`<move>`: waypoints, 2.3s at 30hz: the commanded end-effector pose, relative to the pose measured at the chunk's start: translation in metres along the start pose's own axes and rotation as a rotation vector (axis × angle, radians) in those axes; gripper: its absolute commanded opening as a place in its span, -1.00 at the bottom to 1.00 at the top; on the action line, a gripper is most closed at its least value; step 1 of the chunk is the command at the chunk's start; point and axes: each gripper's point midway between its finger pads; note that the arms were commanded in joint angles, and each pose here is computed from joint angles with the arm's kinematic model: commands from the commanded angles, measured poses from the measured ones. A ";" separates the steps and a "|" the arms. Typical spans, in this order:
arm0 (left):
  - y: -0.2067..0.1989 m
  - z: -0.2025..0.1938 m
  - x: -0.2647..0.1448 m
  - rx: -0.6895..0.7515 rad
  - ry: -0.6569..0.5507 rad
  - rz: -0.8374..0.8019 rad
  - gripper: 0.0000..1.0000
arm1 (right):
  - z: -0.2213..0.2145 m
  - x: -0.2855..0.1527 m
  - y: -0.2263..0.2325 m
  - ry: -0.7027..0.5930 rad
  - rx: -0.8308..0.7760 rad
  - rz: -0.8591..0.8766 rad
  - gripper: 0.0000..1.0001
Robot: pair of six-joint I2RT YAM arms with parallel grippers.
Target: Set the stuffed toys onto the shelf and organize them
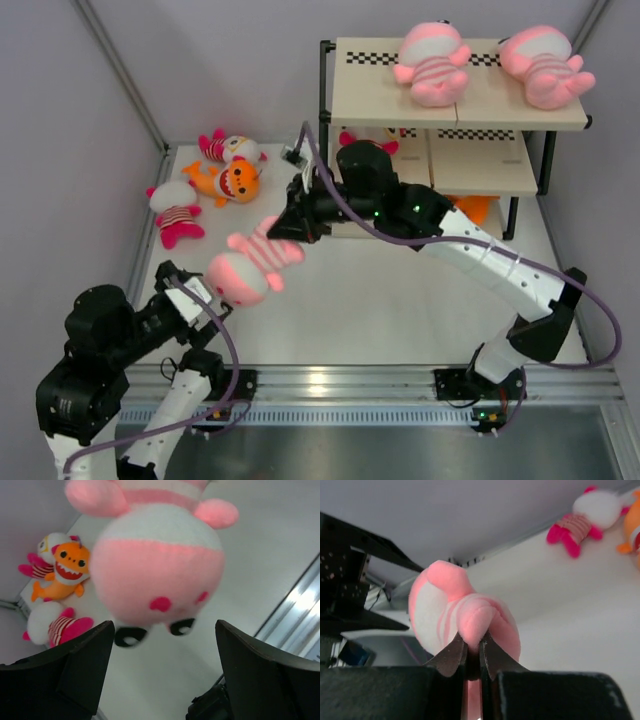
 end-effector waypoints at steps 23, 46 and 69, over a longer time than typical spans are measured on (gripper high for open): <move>0.073 0.071 -0.027 -0.101 -0.208 0.347 0.81 | 0.209 -0.227 -0.134 -1.670 0.707 -0.741 -1.00; 0.077 0.066 -0.031 -0.057 -0.194 0.389 0.81 | 0.182 -0.235 -0.159 -1.855 0.829 -0.936 -0.34; 0.084 0.058 -0.040 -0.056 -0.165 0.457 0.87 | 0.164 -0.230 -0.069 -1.107 0.205 -0.809 0.59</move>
Point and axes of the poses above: each gripper's point midway between its finger pads, its own x axis out along the fingers, its own y axis along the line the jaws close on, z = x × y, and after that the axes turned 5 degrees about x, right-handed
